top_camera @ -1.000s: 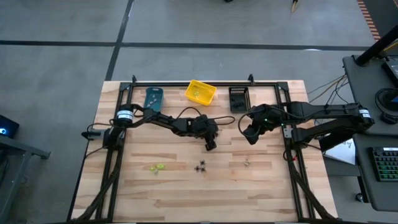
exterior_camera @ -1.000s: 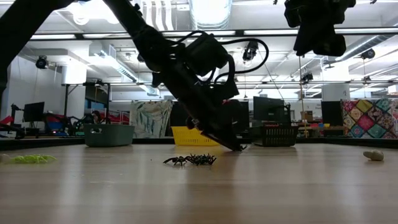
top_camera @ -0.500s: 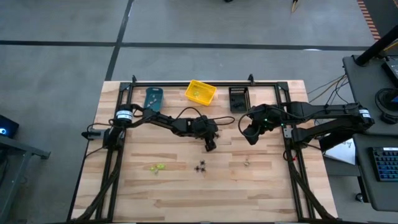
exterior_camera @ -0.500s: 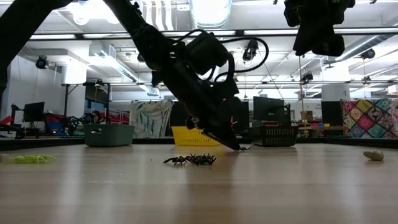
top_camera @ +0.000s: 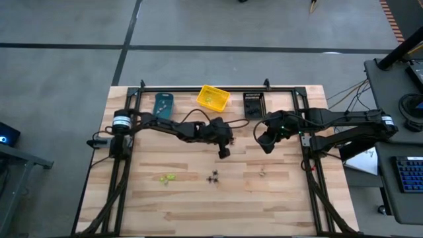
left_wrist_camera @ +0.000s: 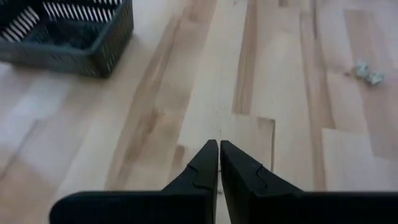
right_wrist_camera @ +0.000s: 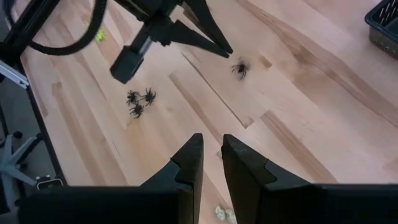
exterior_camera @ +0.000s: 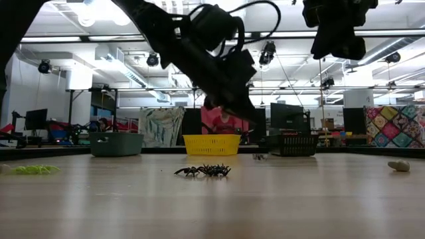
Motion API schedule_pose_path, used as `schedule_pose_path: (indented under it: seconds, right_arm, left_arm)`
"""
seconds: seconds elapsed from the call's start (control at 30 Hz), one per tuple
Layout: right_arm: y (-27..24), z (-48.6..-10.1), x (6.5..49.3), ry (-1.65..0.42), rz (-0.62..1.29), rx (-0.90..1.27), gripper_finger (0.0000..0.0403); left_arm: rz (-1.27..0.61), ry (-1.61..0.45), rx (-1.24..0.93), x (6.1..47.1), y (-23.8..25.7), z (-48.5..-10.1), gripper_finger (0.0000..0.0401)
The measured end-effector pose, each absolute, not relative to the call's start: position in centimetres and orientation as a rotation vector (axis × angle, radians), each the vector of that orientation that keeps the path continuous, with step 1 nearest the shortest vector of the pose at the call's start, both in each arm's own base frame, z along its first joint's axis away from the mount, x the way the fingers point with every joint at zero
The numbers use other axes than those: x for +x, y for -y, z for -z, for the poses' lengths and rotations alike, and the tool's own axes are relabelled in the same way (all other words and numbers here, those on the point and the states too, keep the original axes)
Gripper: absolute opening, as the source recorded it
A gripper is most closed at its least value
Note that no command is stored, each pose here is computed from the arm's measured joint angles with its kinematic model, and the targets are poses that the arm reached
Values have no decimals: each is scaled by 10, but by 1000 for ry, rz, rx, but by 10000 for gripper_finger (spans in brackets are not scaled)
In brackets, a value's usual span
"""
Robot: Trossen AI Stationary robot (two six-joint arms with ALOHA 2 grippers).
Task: Sort Halloween decoration
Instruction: Put the black spider toy into the black bin
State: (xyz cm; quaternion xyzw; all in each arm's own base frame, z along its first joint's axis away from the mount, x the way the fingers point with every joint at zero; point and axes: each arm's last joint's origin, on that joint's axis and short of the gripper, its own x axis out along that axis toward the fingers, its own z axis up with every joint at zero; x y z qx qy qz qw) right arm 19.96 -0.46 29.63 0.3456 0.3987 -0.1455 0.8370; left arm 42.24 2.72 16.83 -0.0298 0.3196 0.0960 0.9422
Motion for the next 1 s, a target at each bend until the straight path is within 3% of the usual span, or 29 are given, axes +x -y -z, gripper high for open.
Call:
schedule_pose_path:
  seconds: [0.17, 0.27, 0.4, 0.57, 0.77, 0.9, 1.0]
  right_arm:
    - [5, -295, 201, -827, 302, 732, 52]
    - [5, -291, 201, -839, 306, 731, 52]
    - [5, -284, 202, -837, 307, 730, 52]
    - [6, -260, 214, -780, 299, 756, 52]
    - [23, -225, 233, -787, 487, 976, 52]
    - [38, -200, 245, -871, 557, 977, 52]
    - [46, -186, 254, -924, 486, 896, 52]
  left_arm:
    - [-167, -654, -49, 420, -26, -176, 0]
    - [-69, -679, -83, 418, -23, -170, 0]
    - [-77, -710, -144, 418, -21, -155, 7]
    - [-71, -726, -113, 420, -22, -145, 60]
    - [-179, -725, -10, 420, -27, -138, 118]
    - [-180, -743, -13, 418, -29, -130, 114]
    - [-188, -763, -30, 411, -29, -125, 94]
